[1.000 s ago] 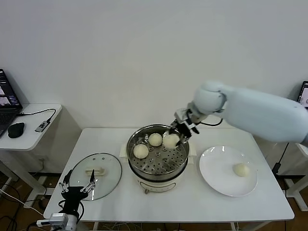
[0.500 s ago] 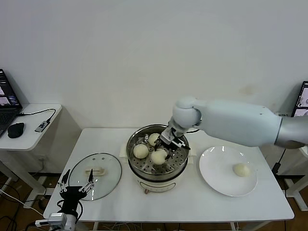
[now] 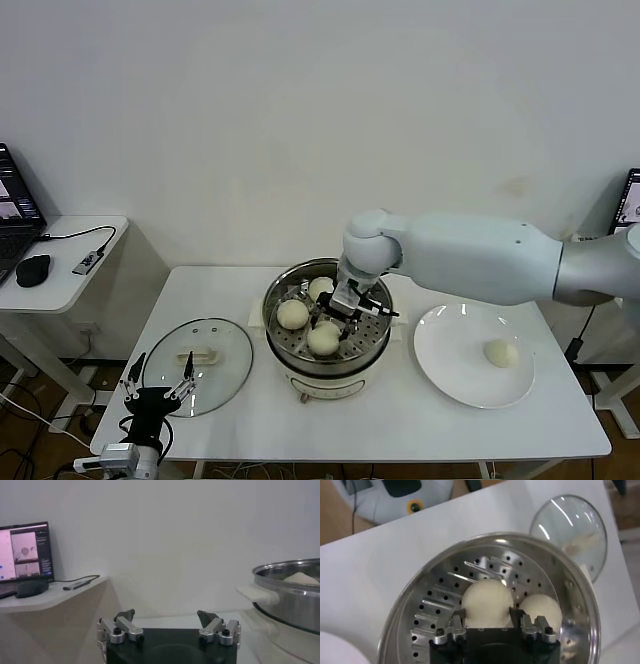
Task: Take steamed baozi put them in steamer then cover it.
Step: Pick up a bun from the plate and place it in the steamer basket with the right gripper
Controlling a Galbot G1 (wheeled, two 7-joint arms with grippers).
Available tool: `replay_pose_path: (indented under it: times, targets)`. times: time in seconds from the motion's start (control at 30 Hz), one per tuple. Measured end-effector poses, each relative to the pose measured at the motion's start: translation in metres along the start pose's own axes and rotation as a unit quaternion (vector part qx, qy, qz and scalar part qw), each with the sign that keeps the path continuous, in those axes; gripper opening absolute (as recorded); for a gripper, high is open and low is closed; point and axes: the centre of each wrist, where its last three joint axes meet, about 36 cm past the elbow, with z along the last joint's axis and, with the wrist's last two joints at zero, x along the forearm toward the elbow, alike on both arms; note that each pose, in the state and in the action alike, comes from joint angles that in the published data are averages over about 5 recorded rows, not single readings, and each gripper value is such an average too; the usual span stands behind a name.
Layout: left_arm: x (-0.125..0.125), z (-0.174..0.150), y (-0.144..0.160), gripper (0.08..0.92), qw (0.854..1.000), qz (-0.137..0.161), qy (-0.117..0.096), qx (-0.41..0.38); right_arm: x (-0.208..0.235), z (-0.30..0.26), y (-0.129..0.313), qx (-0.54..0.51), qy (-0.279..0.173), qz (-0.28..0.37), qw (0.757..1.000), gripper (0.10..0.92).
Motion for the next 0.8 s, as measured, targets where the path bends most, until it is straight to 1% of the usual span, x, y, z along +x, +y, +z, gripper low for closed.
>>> replay_pose_path:
  times: [0.13,0.23,0.37,0.47,0.63,0.8]
  targets:
    - [0.0,0.0,-0.001,0.823,1.0,0.0,0.0,0.001,0.0,0.0,0.001,0.014,-0.003,-0.007,1.0,0.602]
    - [0.001,0.001,-0.001,0.823,1.0,0.0,0.001,0.002,0.002,0.001,0.001,0.022,-0.005,-0.008,1.0,0.658]
    - [0.0,0.001,-0.002,0.823,1.0,-0.001,0.0,0.003,0.005,0.002,0.003,0.027,-0.007,-0.005,1.0,0.769]
    - [-0.001,0.001,-0.001,0.823,1.0,-0.001,0.0,0.002,0.009,0.002,0.005,0.026,-0.008,-0.003,1.0,0.813]
    - [-0.002,0.0,0.0,0.823,1.0,0.0,-0.001,0.0,0.024,0.005,0.008,0.009,-0.003,0.002,1.0,0.822]
    - [-0.005,0.0,0.002,0.823,1.0,0.001,-0.003,-0.004,0.049,0.014,0.022,-0.057,0.019,0.013,0.998,0.823]
